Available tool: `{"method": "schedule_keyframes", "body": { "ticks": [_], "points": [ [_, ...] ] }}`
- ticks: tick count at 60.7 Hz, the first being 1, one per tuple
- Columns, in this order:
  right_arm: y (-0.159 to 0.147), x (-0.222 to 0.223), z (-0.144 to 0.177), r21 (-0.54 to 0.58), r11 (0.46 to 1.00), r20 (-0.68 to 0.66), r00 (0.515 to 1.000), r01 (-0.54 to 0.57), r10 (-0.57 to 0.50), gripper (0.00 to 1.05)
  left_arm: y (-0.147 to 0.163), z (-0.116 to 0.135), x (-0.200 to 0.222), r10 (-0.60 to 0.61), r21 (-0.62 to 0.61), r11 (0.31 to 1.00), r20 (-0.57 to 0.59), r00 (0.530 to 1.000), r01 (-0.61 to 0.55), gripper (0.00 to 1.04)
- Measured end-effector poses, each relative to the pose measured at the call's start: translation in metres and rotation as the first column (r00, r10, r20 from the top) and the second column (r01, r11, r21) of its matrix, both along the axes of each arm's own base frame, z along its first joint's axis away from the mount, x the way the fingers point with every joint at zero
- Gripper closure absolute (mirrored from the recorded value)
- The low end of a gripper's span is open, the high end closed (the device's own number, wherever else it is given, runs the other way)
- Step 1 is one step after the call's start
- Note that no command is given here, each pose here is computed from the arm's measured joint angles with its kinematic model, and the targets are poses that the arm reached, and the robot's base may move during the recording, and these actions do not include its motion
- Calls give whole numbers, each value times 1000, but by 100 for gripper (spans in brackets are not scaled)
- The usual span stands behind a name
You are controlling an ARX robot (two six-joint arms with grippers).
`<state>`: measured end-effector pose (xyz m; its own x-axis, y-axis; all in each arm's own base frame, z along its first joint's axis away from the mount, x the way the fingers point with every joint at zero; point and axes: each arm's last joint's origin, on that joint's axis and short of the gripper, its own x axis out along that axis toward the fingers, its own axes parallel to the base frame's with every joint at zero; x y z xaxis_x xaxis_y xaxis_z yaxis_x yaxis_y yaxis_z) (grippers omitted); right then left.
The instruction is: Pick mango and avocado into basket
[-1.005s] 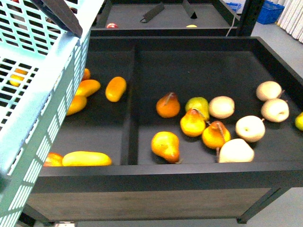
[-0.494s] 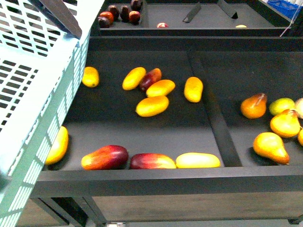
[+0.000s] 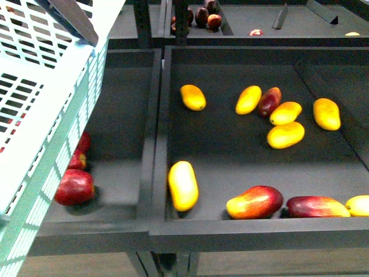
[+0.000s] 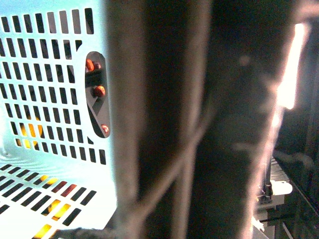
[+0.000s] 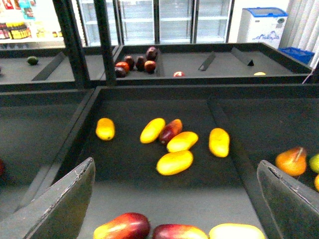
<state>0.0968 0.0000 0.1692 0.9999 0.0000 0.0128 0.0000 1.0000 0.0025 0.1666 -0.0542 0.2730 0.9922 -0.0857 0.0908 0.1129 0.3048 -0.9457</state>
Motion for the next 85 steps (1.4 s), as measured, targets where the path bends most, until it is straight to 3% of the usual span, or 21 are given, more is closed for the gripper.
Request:
{"method": "schedule_keyframes", "body": {
  "ticks": [29,32,37,43,50,55,58,64,71,85],
  "points": [
    [0,0,0,0,1000,0,1000,-4,4,9,1,0,0,22,23,999,1,1000,-22,93],
    [0,0,0,0,1000,0,1000,-3,3,9,0,0,4,-16,85,996,-90,996,24,94],
    [0,0,0,0,1000,1,1000,-3,3,9,-4,-2,20,-129,293,928,-324,937,229,94],
    [0,0,0,0,1000,1,1000,-3,3,9,-9,-21,41,-244,403,818,-403,882,411,94],
    [0,0,0,0,1000,1,1000,1,-1,9,-17,-41,77,-453,528,596,-402,796,605,94],
    [0,0,0,0,1000,1,1000,0,0,9,-33,-39,104,-631,553,449,-359,688,701,94],
    [0,0,0,0,1000,1,1000,0,0,9,-42,-39,116,-683,553,402,-350,641,730,94],
    [0,0,0,0,1000,1,1000,1,-1,9,-71,-43,144,-760,533,320,-349,548,783,94],
    [0,0,0,0,1000,1,1000,1,-1,9,-96,-45,161,-791,516,270,-362,492,813,94],
    [0,0,0,0,1000,1,1000,1,-1,9,-133,-26,166,-833,532,237,-319,451,813,94]
  ]
}}
